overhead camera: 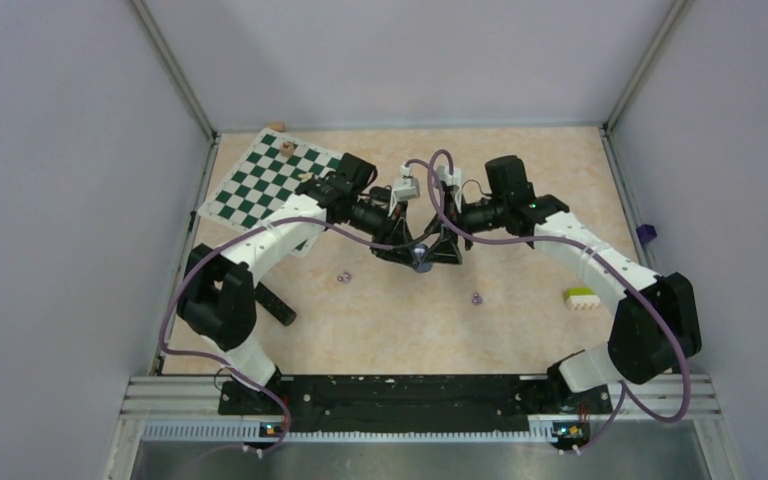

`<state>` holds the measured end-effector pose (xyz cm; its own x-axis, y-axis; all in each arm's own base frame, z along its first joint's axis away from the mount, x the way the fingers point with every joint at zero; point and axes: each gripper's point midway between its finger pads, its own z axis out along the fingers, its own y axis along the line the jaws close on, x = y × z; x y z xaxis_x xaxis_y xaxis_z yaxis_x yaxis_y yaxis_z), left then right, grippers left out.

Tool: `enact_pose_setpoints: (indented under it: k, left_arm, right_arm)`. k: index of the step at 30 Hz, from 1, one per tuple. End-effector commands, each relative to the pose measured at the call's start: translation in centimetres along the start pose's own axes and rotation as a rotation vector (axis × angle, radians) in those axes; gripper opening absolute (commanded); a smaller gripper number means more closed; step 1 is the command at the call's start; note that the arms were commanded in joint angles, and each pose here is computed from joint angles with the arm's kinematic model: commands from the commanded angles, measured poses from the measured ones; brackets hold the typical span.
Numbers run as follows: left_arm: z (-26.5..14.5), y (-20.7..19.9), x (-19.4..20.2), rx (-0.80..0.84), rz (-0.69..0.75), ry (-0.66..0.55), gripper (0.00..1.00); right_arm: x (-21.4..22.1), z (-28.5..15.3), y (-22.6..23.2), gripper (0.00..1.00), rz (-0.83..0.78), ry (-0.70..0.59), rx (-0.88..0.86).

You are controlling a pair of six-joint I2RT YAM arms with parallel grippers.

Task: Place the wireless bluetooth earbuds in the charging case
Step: Open the charging case to the charging case, then pick up the right earbud from the center of the board.

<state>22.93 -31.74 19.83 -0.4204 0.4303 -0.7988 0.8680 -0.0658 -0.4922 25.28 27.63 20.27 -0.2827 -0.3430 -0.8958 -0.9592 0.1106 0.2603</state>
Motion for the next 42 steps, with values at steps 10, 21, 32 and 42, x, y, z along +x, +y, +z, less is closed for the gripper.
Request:
enact_pose_setpoints:
  k: [10, 21, 32, 42]
  left_arm:
    - [-1.3, -2.3, -2.3, 0.031, 0.079, -0.066, 0.00]
    - [-1.6, -2.8, -2.6, 0.036, 0.093, -0.076, 0.00]
    - [-2.0, -2.6, -2.8, 0.022, 0.095, -0.082, 0.00]
    - [-4.5, -1.7, -3.9, -0.066, 0.130, -0.118, 0.00]
  right_arm:
    - [-1.2, -1.4, -1.6, 0.81, -0.060, -0.033, 0.079]
    - [-1.9, -3.2, -2.9, 0.81, -0.056, -0.064, 0.153]
    - [-4.1, -5.5, -1.9, 0.82, -0.124, -0.102, 0.197]
    - [-0.8, -8.7, -1.9, 0.80, -0.074, 0.029, 0.248]
